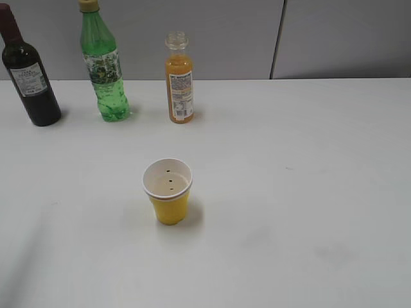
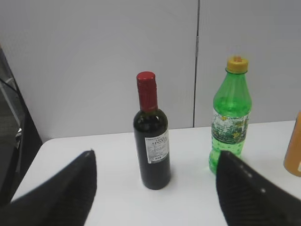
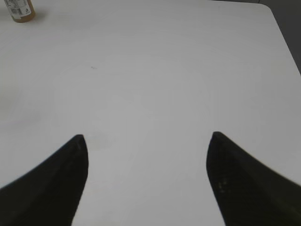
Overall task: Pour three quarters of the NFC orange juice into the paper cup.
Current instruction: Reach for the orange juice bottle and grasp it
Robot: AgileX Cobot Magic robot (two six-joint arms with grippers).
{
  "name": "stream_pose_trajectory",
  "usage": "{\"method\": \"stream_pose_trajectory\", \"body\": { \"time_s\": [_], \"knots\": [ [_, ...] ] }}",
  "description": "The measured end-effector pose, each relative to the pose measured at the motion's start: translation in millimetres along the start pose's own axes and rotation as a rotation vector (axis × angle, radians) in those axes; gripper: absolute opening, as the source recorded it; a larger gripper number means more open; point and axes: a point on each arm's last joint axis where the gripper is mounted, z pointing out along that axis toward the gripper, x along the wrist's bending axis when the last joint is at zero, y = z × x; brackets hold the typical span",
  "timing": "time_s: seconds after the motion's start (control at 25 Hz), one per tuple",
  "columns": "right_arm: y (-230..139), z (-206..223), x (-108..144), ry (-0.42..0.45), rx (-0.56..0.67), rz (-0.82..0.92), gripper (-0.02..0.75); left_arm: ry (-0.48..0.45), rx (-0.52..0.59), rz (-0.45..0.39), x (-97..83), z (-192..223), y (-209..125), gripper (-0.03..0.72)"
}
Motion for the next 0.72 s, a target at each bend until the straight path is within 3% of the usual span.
{"method": "stream_pose_trajectory", "body": {
  "time_s": [0.56,0.72],
  "knots": [
    [0.0,0.0,0.0,0.000,0.000,0.000,0.593,-0.072,0.010,0.075,-20.4,65.0,-23.6,0.591],
    [0.0,0.0,0.0,0.000,0.000,0.000,0.592,-0.095,0.007,0.059,-24.6,83.7,-34.5,0.591]
  ]
}}
